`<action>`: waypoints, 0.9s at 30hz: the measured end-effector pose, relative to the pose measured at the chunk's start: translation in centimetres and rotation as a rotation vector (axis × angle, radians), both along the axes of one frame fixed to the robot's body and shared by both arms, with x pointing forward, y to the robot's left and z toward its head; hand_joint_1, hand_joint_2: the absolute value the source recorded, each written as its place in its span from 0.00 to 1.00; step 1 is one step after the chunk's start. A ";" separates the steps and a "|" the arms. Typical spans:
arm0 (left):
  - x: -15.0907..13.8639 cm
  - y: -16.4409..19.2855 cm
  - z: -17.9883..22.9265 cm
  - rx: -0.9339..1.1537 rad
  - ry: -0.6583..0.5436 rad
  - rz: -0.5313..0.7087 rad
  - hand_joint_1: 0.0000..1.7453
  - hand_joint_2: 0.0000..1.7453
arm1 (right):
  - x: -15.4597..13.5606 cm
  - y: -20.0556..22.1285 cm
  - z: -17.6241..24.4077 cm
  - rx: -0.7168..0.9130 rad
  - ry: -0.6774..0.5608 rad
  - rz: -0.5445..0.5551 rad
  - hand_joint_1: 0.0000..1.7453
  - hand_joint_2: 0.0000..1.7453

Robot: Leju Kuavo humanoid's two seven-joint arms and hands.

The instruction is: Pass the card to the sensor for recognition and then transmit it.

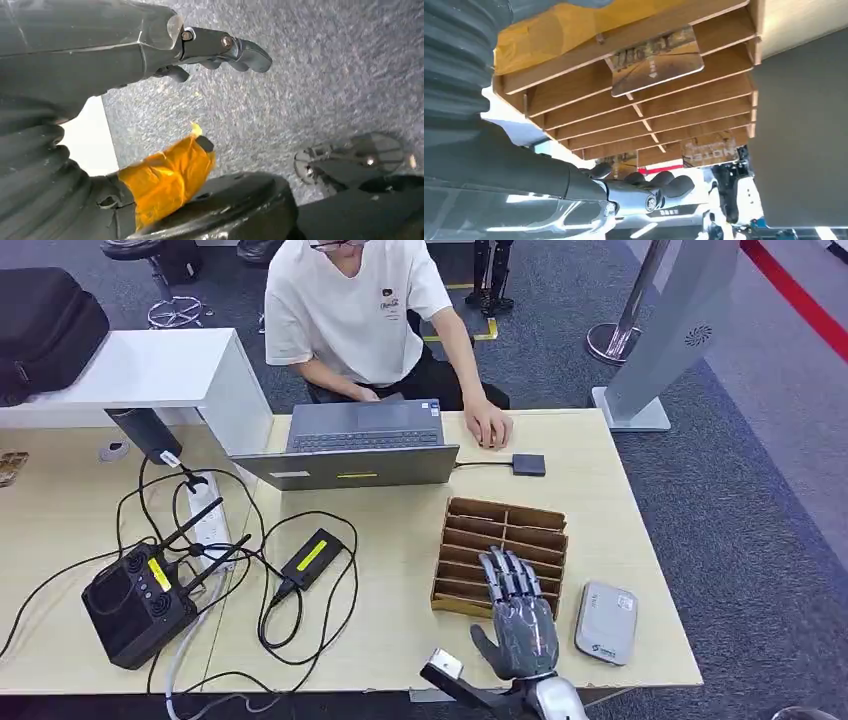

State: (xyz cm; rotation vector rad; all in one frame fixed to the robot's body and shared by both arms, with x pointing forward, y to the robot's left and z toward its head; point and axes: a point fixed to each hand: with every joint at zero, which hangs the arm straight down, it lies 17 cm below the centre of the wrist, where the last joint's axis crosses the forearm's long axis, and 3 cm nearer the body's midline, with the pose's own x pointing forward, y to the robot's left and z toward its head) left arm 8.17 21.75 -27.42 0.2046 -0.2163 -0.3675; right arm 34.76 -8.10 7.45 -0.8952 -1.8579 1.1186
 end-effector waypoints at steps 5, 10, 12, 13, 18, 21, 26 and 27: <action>2.4 1.1 0.7 0.085 -0.135 -0.075 0.00 1.00 | -0.6 -0.4 -0.6 0.002 0.019 -0.014 0.00 1.00; 2.3 0.7 0.7 0.058 -0.133 -0.065 0.00 1.00 | -0.8 -0.6 -0.8 0.002 0.024 -0.013 0.00 1.00; 2.2 0.4 0.6 0.043 -0.128 -0.055 0.00 1.00 | -0.8 -0.6 -0.8 0.002 0.023 -0.011 0.00 1.00; 2.2 0.4 0.6 0.038 -0.127 -0.053 0.00 1.00 | -0.8 -0.6 -0.8 0.004 0.024 -0.011 0.00 1.00; 2.0 0.2 0.6 0.025 -0.119 -0.046 0.00 1.00 | -0.8 -0.4 -0.7 0.005 0.021 -0.001 0.00 1.00; 1.9 0.0 0.5 0.018 -0.113 -0.043 0.00 1.00 | -0.9 -0.3 -0.7 0.006 0.019 0.006 0.00 1.00; 1.6 -0.2 0.4 0.003 -0.095 -0.036 0.00 1.00 | -0.9 0.1 -0.4 0.015 0.013 0.023 0.00 1.00; 1.6 -0.2 0.4 0.001 -0.094 -0.037 0.00 1.00 | -0.8 0.2 -0.2 0.019 0.011 0.027 0.00 1.00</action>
